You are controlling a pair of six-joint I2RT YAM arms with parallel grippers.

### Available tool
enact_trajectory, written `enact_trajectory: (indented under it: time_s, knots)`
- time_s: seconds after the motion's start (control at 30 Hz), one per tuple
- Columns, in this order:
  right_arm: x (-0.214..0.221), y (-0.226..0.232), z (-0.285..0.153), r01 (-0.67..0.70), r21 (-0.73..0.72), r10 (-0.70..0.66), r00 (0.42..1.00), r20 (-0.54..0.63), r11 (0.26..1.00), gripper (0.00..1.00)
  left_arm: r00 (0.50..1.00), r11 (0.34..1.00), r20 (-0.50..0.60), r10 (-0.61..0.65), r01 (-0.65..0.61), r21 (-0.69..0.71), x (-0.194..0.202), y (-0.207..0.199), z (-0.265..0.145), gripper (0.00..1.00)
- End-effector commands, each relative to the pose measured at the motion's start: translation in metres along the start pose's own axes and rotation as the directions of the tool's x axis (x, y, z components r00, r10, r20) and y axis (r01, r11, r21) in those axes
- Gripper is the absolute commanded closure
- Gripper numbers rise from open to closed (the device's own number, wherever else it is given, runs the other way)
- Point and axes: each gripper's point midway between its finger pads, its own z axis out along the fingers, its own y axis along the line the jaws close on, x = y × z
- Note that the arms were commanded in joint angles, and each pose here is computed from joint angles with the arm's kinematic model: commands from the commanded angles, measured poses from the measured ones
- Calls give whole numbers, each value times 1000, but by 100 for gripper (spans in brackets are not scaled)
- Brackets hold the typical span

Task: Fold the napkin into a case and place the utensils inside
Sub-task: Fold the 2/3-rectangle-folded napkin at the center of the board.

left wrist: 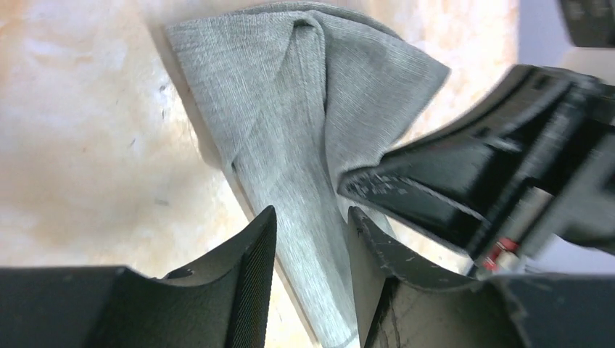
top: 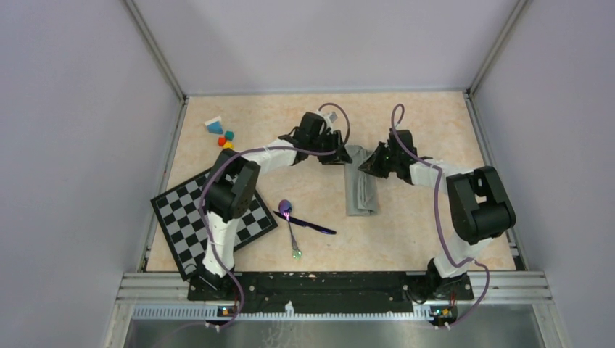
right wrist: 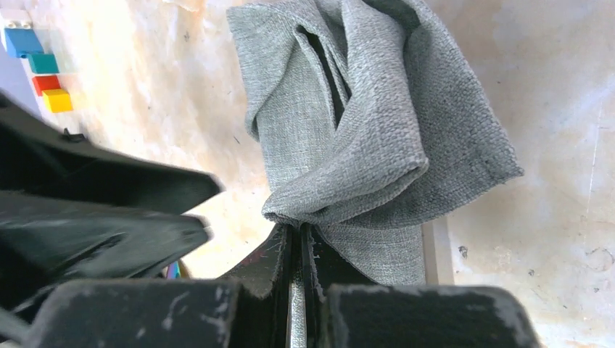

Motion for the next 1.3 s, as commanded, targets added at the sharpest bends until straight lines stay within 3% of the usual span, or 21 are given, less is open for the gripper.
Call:
enact_trajectory:
  time_s: [0.0,0.27,0.47,0.63,1.0,1.1,1.27]
  knots:
    - [2,4,0,36,-12,-36,999,3,999,100,997,996,77,-22,15,91,-18,-22,-37,54]
    - [4,10,2,64,-14,-64,998,-5,998,100,996,987,-21,-89,91,135,16,-3,-4,53]
    - [13,21,7,102,-11,-102,995,-22,995,100,993,991,-47,-105,109,83,31,15,11,76]
    - [22,28,14,121,-18,-122,992,-40,992,100,993,992,-59,-106,109,55,36,25,17,90]
    - [35,24,25,165,9,-164,984,-67,986,100,996,997,-47,-77,78,22,34,27,10,95]
    - [38,19,27,161,15,-159,984,-77,987,100,998,998,-41,-46,47,28,33,24,1,83]
    - [41,16,28,154,20,-152,985,-82,988,100,1000,998,-4,5,-5,62,37,10,-25,39]
